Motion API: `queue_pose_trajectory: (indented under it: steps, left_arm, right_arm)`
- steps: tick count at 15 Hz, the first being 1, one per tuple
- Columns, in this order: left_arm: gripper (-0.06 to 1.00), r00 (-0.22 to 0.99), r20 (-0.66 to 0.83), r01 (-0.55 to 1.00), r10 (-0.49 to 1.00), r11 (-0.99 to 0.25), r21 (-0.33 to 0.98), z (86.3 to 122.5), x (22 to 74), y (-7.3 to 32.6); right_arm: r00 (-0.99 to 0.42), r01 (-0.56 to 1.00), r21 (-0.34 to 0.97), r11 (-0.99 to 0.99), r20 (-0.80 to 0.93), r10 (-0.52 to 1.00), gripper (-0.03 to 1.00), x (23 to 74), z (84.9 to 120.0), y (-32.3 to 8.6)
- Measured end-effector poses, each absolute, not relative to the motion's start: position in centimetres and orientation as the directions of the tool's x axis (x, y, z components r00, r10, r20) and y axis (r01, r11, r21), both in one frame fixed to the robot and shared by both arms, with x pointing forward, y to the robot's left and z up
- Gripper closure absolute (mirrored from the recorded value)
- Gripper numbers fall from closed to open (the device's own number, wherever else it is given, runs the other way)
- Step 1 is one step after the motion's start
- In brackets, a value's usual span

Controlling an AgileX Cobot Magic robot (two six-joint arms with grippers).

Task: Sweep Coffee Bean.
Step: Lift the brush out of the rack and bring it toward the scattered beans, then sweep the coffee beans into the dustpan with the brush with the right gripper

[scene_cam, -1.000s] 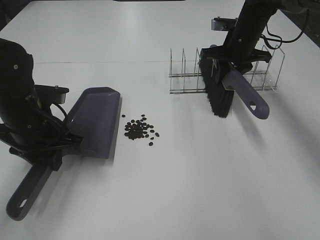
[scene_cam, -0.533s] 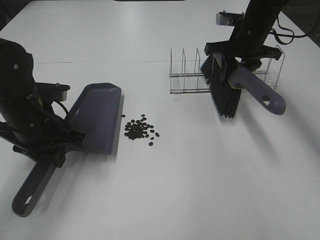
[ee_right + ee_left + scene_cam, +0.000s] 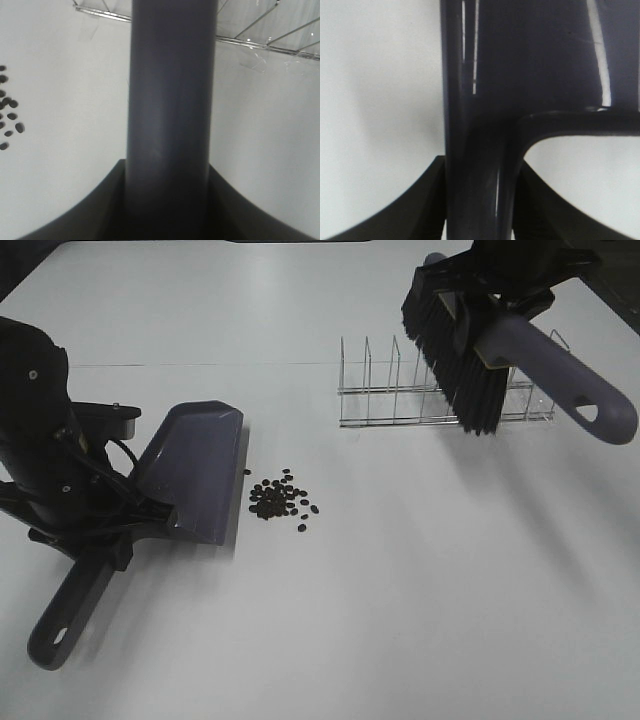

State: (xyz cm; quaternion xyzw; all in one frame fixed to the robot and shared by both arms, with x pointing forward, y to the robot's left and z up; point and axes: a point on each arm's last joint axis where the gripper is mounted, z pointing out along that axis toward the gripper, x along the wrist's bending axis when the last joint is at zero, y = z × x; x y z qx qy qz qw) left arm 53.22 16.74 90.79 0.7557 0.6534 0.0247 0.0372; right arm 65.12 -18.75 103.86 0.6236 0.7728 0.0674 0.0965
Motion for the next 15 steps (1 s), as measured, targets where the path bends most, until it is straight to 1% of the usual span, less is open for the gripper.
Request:
queue_pose_trajectory:
  steps: [1,2,5,8,12,15]
  left_arm:
    - [0.63,0.151,-0.004,0.985,0.989,-0.15,0.087,90.8,53.2,16.8]
    - [0.63,0.178,0.027,0.981,0.984,-0.179,0.08,90.6,53.2,17.0]
    - [0.63,0.198,0.064,0.98,0.978,-0.2,0.014,88.8,53.2,17.3]
    - [0.63,0.206,0.074,0.979,0.976,-0.206,-0.013,87.4,53.3,17.2]
    - [0.63,0.224,0.075,0.975,0.972,-0.224,-0.011,87.1,53.6,17.1]
    - [0.63,0.232,0.077,0.973,0.97,-0.233,-0.002,87.1,53.7,17.1]
  right_arm:
    - [-0.229,0.947,0.208,0.244,-0.095,0.969,0.63,64.6,103.3,-17.5]
    - [-0.256,0.944,0.179,0.278,-0.136,0.957,0.63,63.4,102.4,-15.3]
    - [-0.269,0.94,0.177,0.292,-0.143,0.953,0.63,62.6,102.1,-13.4]
    - [-0.247,0.947,0.173,0.27,-0.143,0.958,0.63,62.4,101.8,-12.9]
    - [-0.244,0.953,0.119,0.278,-0.237,0.94,0.63,63.4,98.7,-13.3]
    - [-0.236,0.954,0.11,0.279,-0.294,0.926,0.63,63.7,97.7,-13.4]
